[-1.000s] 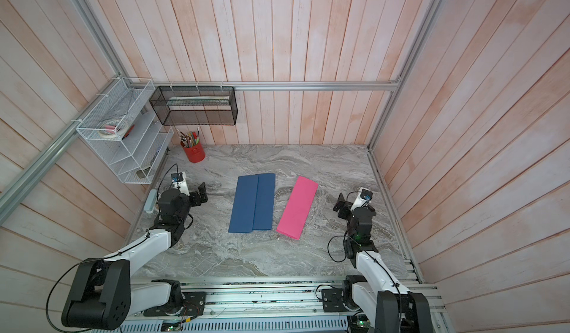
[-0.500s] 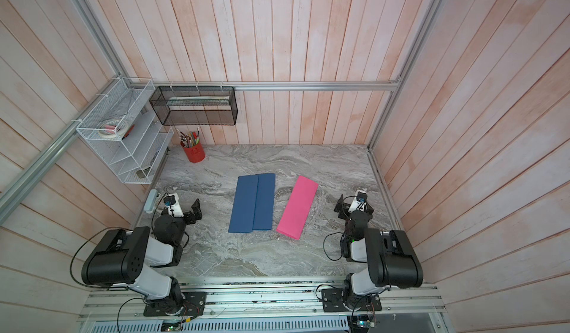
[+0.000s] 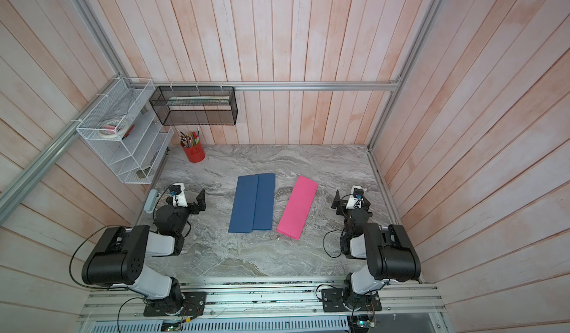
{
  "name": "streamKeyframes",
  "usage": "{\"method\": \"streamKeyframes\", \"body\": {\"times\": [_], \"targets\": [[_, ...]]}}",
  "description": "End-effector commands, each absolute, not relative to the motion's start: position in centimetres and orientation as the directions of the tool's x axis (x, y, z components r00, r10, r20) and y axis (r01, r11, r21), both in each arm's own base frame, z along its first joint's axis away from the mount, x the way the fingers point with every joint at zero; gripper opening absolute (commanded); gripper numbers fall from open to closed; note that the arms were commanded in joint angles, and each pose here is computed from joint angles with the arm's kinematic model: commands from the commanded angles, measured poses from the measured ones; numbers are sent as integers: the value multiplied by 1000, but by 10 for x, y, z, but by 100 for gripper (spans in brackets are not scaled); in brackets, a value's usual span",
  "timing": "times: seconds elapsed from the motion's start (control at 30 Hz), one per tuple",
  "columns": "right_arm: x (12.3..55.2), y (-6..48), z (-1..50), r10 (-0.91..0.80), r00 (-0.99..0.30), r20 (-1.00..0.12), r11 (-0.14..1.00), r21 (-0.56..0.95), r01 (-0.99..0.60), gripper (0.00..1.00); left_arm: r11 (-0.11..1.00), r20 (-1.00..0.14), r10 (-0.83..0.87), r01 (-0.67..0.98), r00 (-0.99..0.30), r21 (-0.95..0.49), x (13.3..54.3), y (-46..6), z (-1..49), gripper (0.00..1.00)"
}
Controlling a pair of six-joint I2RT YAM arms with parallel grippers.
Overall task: Fold the rectangular paper in half along the long edge
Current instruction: Reset both arms
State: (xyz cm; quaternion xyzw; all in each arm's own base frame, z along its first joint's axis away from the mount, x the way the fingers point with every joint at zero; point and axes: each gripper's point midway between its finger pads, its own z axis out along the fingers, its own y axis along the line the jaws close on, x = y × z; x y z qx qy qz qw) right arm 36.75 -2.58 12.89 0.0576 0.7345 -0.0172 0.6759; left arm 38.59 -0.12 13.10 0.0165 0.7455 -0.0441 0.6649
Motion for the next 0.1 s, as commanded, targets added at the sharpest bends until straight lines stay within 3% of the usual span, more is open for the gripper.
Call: {"method": "streamKeyframes", "body": {"times": [0.0, 0.07], "targets": [[371, -29, 131, 62, -71, -996, 991, 53, 120, 98, 994, -992, -15, 107, -123, -29, 388, -5, 130, 100], [371, -29, 132, 63, -68, -996, 991, 54, 120, 98, 994, -993, -15, 106, -120, -28, 387, -5, 130, 100]]}}
